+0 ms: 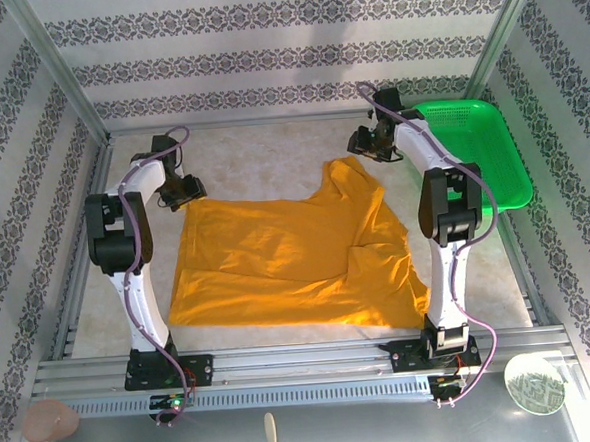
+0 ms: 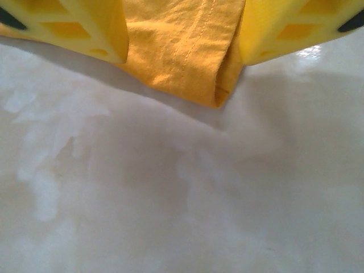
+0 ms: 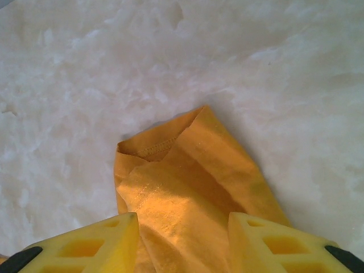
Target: Fold the inside-out t-shirt
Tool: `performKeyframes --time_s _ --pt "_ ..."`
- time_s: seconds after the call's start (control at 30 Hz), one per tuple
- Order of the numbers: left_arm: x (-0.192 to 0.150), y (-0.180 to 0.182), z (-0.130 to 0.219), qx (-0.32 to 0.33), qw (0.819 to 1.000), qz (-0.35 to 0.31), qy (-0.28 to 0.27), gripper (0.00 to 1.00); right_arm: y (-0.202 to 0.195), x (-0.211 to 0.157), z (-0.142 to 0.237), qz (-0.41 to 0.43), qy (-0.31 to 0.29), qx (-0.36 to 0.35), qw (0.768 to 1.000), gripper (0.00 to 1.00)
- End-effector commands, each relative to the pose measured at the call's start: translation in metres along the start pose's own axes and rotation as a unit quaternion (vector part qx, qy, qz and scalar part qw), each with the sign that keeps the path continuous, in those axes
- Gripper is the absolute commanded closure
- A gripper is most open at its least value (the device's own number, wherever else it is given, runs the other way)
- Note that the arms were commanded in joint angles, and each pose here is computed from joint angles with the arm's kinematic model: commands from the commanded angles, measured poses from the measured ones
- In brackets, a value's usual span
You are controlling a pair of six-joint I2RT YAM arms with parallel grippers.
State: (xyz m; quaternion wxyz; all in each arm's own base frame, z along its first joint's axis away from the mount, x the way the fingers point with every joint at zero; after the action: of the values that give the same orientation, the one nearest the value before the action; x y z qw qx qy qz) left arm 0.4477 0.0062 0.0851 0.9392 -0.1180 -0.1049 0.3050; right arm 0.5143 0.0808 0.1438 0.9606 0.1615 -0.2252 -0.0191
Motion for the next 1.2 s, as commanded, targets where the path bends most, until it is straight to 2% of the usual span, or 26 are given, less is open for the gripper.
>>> performKeyframes --time_s 0.0,0.1,0.23,0.43,0.67,1.17 --pt "-0.003 0.003 -0.011 -0.005 1.000 0.001 0.024 0.57 0.002 0.003 -0.001 0.012 0.005 0.008 1.000 0.53" --pt "-0.003 0.002 -0.017 -0.010 1.000 0.004 0.029 0.65 0.001 0.004 -0.003 0.013 0.005 0.007 1.000 0.53" --pt "0.002 0.000 -0.016 -0.009 1.000 0.001 0.025 1.00 0.001 0.008 -0.007 0.015 0.005 0.010 1.000 0.53" --pt "0.017 -0.002 0.016 -0.027 0.999 0.011 -0.033 1.00 -0.003 0.008 -0.021 0.024 0.016 -0.006 1.000 0.53" --pt "0.014 -0.004 0.014 -0.040 0.999 0.023 -0.022 1.00 -0.004 0.007 -0.046 0.025 0.036 -0.032 0.999 0.62" --pt "0.010 0.001 0.006 -0.037 0.999 0.027 -0.018 1.00 -0.005 0.006 -0.075 0.043 0.057 -0.107 0.992 0.69"
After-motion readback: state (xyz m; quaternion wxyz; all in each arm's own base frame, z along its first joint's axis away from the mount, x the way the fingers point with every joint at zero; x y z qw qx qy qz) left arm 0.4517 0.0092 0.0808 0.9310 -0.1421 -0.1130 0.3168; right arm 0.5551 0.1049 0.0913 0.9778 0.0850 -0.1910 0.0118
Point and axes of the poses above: each hand's point on the last joint's axis, 136 mm out from that joint toward the fingers, its own z axis back along the fingers, its own y axis along the line the jaws close on, x = y × z, the point moved 5 cm from there along z, back along the fingers, and after that the axes turned 13 degrees about z, right-handed, at the moved point
